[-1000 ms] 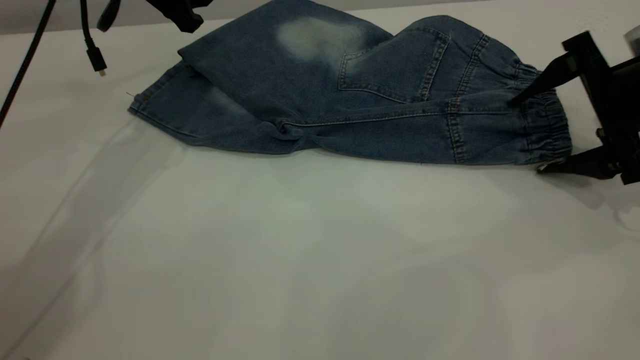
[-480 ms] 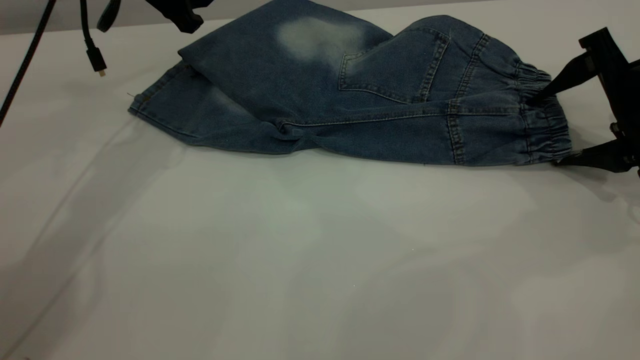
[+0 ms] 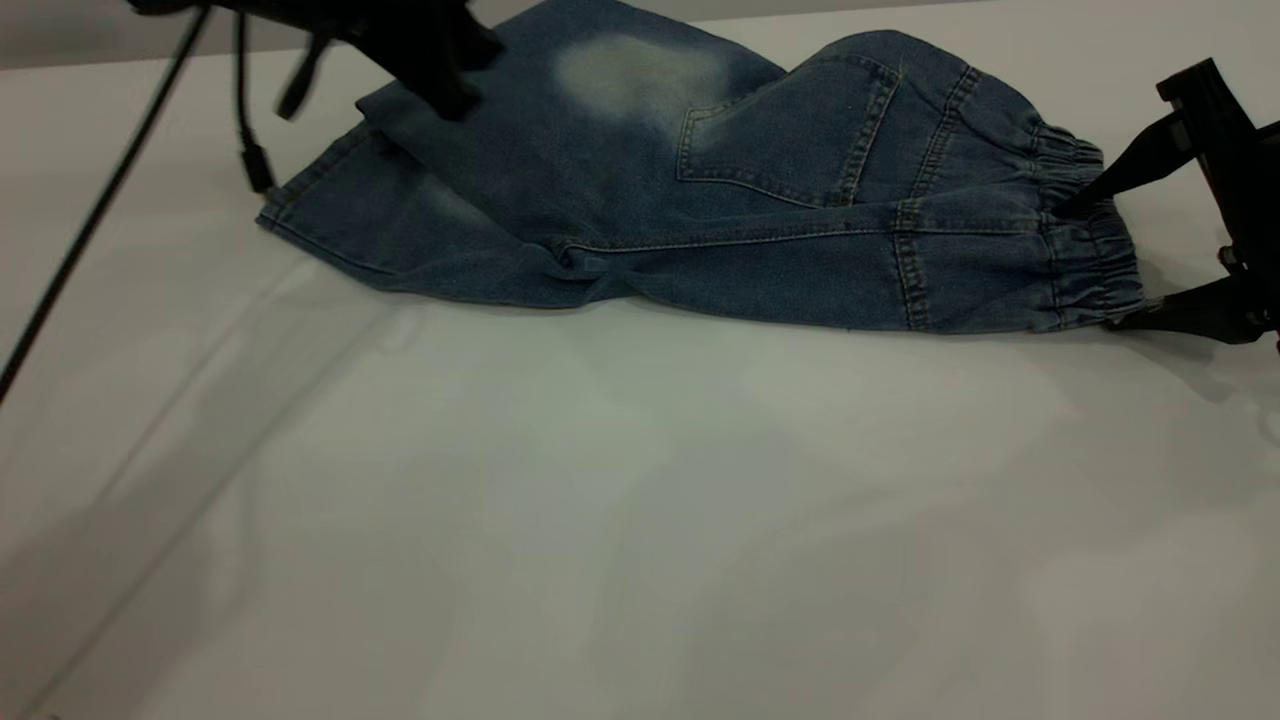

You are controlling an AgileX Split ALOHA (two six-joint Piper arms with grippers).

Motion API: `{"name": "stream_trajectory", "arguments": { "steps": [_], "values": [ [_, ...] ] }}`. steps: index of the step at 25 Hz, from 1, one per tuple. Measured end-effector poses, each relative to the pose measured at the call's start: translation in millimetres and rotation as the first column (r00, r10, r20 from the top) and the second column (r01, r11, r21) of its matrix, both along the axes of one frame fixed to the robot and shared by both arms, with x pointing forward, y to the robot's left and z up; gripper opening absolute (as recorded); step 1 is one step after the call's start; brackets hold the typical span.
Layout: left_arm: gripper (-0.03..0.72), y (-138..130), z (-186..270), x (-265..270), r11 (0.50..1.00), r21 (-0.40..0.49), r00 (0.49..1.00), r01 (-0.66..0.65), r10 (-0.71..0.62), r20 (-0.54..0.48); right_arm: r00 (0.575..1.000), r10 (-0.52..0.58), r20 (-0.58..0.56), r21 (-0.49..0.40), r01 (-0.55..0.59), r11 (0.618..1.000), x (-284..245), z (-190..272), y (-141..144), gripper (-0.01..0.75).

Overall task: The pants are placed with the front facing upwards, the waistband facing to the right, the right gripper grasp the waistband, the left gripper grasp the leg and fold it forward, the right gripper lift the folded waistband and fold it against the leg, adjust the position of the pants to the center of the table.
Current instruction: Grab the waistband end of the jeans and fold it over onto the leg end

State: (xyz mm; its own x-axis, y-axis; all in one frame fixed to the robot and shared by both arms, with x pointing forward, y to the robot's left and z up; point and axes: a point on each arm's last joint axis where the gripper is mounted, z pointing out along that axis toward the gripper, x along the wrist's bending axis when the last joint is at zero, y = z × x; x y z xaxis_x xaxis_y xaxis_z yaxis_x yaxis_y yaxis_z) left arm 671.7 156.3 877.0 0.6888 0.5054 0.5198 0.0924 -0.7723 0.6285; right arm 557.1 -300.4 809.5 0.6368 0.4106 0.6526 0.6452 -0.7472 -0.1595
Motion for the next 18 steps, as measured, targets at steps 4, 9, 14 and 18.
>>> {"name": "stream_trajectory", "arguments": {
  "steps": [4,9,14,18],
  "values": [
    [0.329,-18,-18,-8,0.999,0.009,0.998,0.043,-0.043,-0.036,1.000,0.012,0.008,0.000,-0.012,1.000,0,0,0,0.501],
    [0.328,-31,-33,-14,0.997,0.013,0.995,0.072,-0.071,-0.069,0.999,0.037,0.023,-0.016,-0.036,0.999,0,0,0,0.382],
    [0.326,-33,-37,-15,0.997,0.017,0.994,0.076,-0.074,-0.078,0.998,0.054,0.039,-0.003,-0.053,0.999,0,1,2,0.134],
    [0.326,-32,-48,-17,0.998,0.012,0.992,0.057,-0.055,-0.114,0.997,0.061,0.051,0.026,-0.062,0.998,0,3,4,0.041]
  ]
}}
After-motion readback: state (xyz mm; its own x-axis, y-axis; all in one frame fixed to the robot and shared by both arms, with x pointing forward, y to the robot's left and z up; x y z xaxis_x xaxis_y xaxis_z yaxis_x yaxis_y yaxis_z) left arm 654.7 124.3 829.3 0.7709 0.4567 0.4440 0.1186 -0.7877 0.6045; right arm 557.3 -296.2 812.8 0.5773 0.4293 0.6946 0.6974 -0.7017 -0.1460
